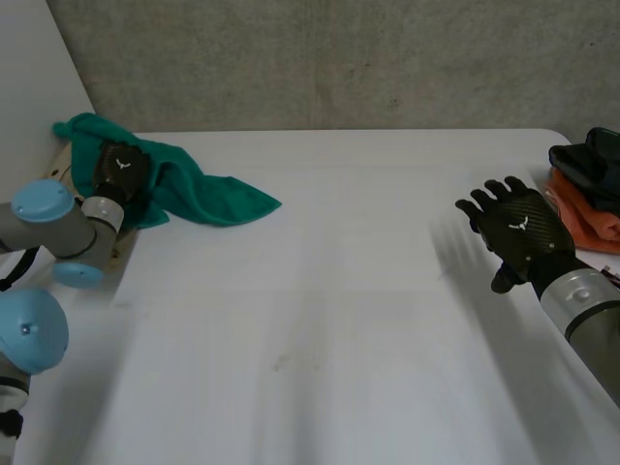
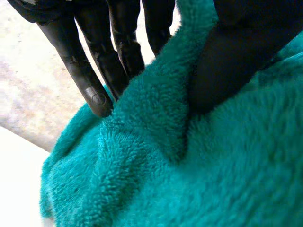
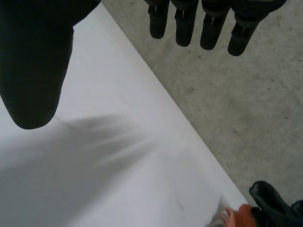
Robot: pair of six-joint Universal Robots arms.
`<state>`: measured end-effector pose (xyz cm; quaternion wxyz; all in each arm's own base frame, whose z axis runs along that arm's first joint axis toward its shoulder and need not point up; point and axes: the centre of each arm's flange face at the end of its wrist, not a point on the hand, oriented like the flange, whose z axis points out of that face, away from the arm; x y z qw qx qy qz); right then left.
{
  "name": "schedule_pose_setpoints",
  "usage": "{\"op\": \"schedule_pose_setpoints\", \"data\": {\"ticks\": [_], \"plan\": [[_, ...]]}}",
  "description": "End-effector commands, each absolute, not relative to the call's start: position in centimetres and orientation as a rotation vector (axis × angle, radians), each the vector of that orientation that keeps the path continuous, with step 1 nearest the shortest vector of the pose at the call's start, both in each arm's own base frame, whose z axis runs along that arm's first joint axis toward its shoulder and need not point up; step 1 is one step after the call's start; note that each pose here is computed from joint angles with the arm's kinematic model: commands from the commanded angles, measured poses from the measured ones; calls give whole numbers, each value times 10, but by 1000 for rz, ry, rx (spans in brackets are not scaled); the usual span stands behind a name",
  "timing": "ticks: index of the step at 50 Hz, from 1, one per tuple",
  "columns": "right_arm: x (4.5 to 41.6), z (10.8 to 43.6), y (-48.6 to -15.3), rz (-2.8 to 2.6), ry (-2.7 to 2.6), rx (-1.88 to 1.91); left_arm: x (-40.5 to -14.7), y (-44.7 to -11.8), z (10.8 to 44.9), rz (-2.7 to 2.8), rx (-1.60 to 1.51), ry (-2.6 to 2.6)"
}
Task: Fold the laundry.
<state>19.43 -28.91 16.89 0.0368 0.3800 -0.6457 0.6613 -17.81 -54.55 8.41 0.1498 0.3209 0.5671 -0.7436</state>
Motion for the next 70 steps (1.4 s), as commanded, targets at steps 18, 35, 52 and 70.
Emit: {"op": "schedule_pose_setpoints", "data": {"ticks": [18,35,52,70], "plan": [[177,209,-292,2098,-1909,1032,-273,-337,386,-2849,574,1520],[176,221,-277,1980,-2355,822,-330,-235,228,-2341,1072,2333],[207,204,-242,1913,-2595,675,-319,-238,244,-2161,793,2389],[259,138,-194,1656,-2794,1028,-281,-162,170,-1812,658,2931]]}}
